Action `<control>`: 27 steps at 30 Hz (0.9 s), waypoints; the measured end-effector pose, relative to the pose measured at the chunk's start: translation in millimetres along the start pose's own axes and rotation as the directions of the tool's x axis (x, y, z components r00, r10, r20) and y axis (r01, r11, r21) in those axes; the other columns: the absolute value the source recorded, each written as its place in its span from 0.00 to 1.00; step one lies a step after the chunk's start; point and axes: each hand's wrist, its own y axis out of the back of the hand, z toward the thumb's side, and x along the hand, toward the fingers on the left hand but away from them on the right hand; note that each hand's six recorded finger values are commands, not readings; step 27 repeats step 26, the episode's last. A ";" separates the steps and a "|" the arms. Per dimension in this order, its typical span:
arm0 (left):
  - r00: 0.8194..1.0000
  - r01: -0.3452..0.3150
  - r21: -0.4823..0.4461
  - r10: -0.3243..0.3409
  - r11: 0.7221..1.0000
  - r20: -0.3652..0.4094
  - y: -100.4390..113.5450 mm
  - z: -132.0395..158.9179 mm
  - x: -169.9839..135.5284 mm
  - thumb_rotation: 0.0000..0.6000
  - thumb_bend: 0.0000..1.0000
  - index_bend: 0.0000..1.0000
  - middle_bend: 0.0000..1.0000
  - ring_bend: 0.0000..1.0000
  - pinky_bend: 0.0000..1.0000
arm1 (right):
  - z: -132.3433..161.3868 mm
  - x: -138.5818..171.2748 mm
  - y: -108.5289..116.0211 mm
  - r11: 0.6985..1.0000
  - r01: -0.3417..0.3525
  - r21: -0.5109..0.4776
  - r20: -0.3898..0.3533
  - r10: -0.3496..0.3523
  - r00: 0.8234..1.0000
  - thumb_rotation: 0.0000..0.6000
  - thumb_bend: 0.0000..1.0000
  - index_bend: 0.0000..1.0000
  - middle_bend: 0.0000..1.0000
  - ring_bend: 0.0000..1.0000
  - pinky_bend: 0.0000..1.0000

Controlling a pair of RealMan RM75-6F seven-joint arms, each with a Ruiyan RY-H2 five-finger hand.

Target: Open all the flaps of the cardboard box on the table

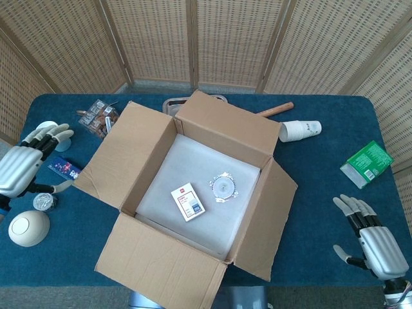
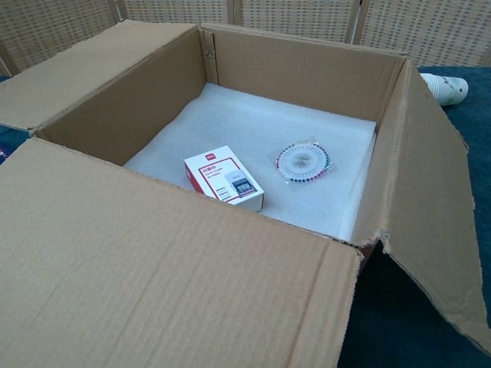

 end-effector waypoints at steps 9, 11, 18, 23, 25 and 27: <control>0.997 -0.053 0.031 0.055 0.998 -0.055 -32.6 -39.9 -73.1 1.00 0.23 0.08 0.00 0.00 0.00 | -9.3 -0.6 7.9 0.996 0.053 0.073 0.044 -0.056 0.997 1.00 0.24 0.00 0.00 0.00 0.00; 0.996 -0.065 0.046 0.068 0.997 -0.065 -38.9 -40.6 -83.3 1.00 0.23 0.09 0.00 0.00 0.00 | -12.7 -1.7 8.6 0.993 0.061 0.099 0.063 -0.067 0.996 1.00 0.23 0.00 0.00 0.00 0.00; 0.991 -0.062 0.113 0.075 0.992 -0.114 -66.8 -39.7 -108.4 1.00 0.23 0.17 0.00 0.00 0.00 | -22.2 -4.6 11.5 0.978 0.093 0.184 0.115 -0.116 0.987 1.00 0.17 0.00 0.00 0.00 0.00; 0.988 -0.009 0.097 0.024 0.995 -0.150 -95.5 -37.4 -122.3 1.00 0.23 0.14 0.00 0.00 0.00 | -24.6 -4.6 18.6 0.966 0.150 0.212 0.126 -0.179 0.976 1.00 0.17 0.00 0.00 0.00 0.00; 0.988 -0.003 0.097 0.018 0.995 -0.152 -102.5 -35.9 -123.6 1.00 0.23 0.14 0.00 0.00 0.00 | -25.5 -3.9 20.4 0.961 0.170 0.219 0.130 -0.201 0.971 1.00 0.17 0.00 0.00 0.00 0.00; 0.989 -0.002 0.097 0.017 0.995 -0.150 -104.7 -35.0 -123.6 1.00 0.23 0.14 0.00 0.00 0.00 | -26.3 -2.6 20.7 0.960 0.174 0.219 0.134 -0.206 0.969 1.00 0.17 0.00 0.00 0.00 0.00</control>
